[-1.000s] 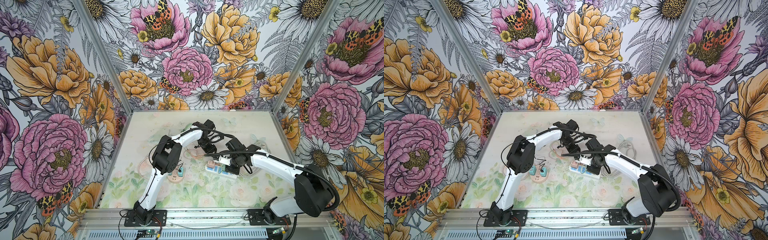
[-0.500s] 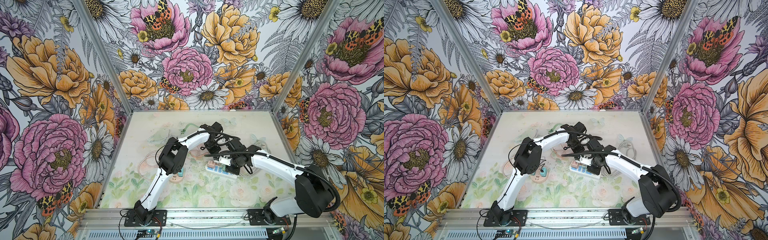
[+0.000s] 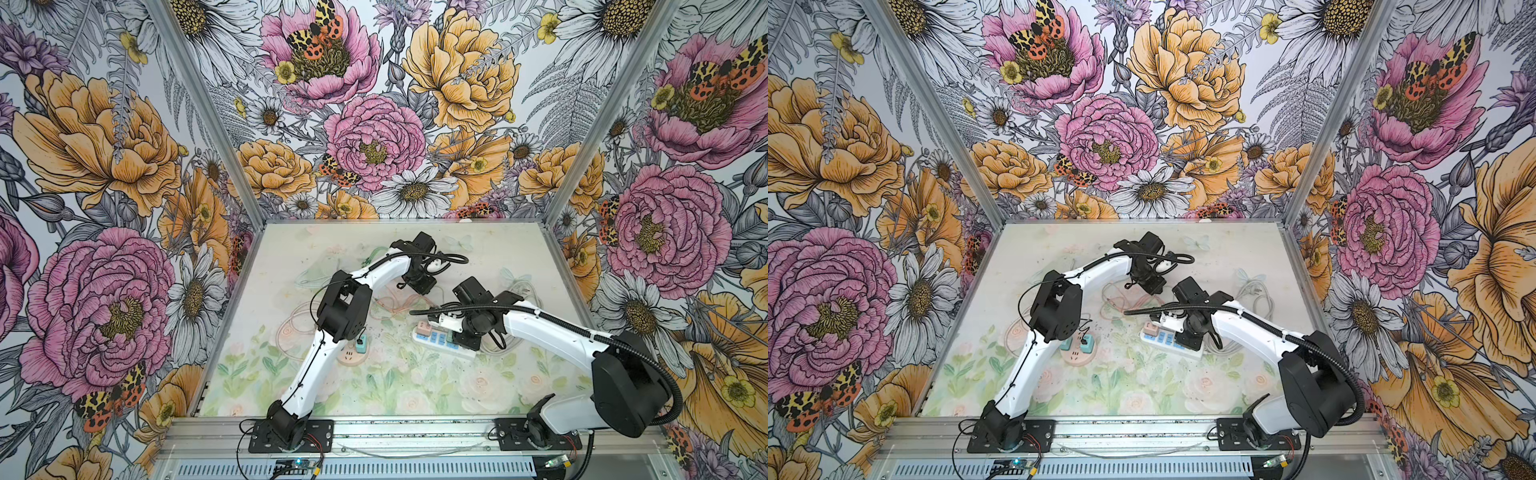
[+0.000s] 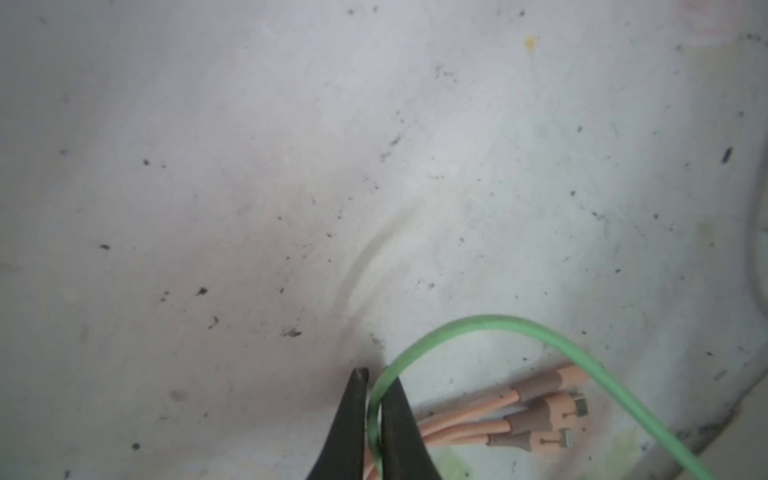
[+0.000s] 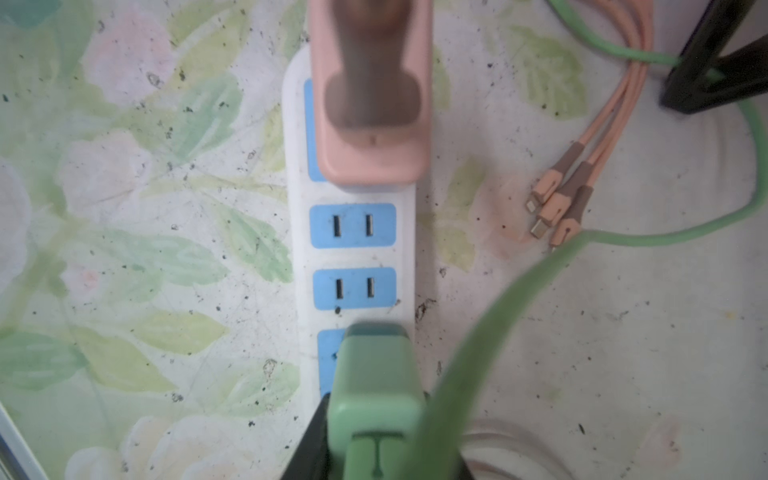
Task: Insert the plug
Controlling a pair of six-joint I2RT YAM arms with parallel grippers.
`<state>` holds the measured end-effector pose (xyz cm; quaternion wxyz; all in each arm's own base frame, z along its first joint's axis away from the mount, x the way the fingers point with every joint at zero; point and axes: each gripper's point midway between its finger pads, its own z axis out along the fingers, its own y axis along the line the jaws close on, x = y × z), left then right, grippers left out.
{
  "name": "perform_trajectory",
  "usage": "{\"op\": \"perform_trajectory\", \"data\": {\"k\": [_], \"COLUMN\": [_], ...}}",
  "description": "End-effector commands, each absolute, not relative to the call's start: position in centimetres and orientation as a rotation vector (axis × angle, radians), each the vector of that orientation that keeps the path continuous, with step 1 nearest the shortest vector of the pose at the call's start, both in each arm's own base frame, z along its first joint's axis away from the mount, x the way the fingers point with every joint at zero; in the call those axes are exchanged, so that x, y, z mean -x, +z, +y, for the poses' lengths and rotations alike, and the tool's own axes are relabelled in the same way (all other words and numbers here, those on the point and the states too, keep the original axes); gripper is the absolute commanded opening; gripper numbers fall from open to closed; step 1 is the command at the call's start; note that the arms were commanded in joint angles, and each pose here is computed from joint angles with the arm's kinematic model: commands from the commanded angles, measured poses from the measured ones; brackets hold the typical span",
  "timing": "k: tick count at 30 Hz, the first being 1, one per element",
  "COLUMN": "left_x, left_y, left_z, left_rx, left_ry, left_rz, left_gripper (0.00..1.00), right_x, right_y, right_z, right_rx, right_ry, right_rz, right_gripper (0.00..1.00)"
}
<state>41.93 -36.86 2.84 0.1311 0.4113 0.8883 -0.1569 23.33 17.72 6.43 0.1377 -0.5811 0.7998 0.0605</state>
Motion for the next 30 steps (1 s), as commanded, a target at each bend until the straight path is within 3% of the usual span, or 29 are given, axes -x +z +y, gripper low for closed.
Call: {"op": "perform_trajectory", "data": {"k": [1, 14, 18, 21, 30], "left_x": [-42.8, -42.9, -43.0, -43.0, -43.1], "left_y": [3.1, 4.8, 5.3, 5.7, 7.2], "left_z": [-37.3, -37.1, -37.0, -37.1, -37.1], "left_rx": [-1.152, -1.137, -1.128, -1.114, -1.074], "left_ry": [-0.508, -0.539, -0.538, -0.543, -0.555], "left_rz": [2.557, 2.525, 2.520, 2.516, 2.494], "left_gripper": [0.13, 0.22, 0.23, 0.24, 0.24], "right_x": [-23.1, -22.3, -22.7, -23.3, -24.4], "right_y": [4.7, 2.2, 3.7, 5.1, 8.2], "right_z": [16.8, 15.7, 16.2, 16.6, 17.6], "right_rx": [1.714, 1.794, 1.755, 1.725, 1.638], "right_ry": [0.125, 0.049, 0.062, 0.060, 0.088], "right_rz": [2.388, 2.469, 2.418, 2.378, 2.287], "right_gripper": [0.00, 0.00, 0.18, 0.24, 0.33]}}
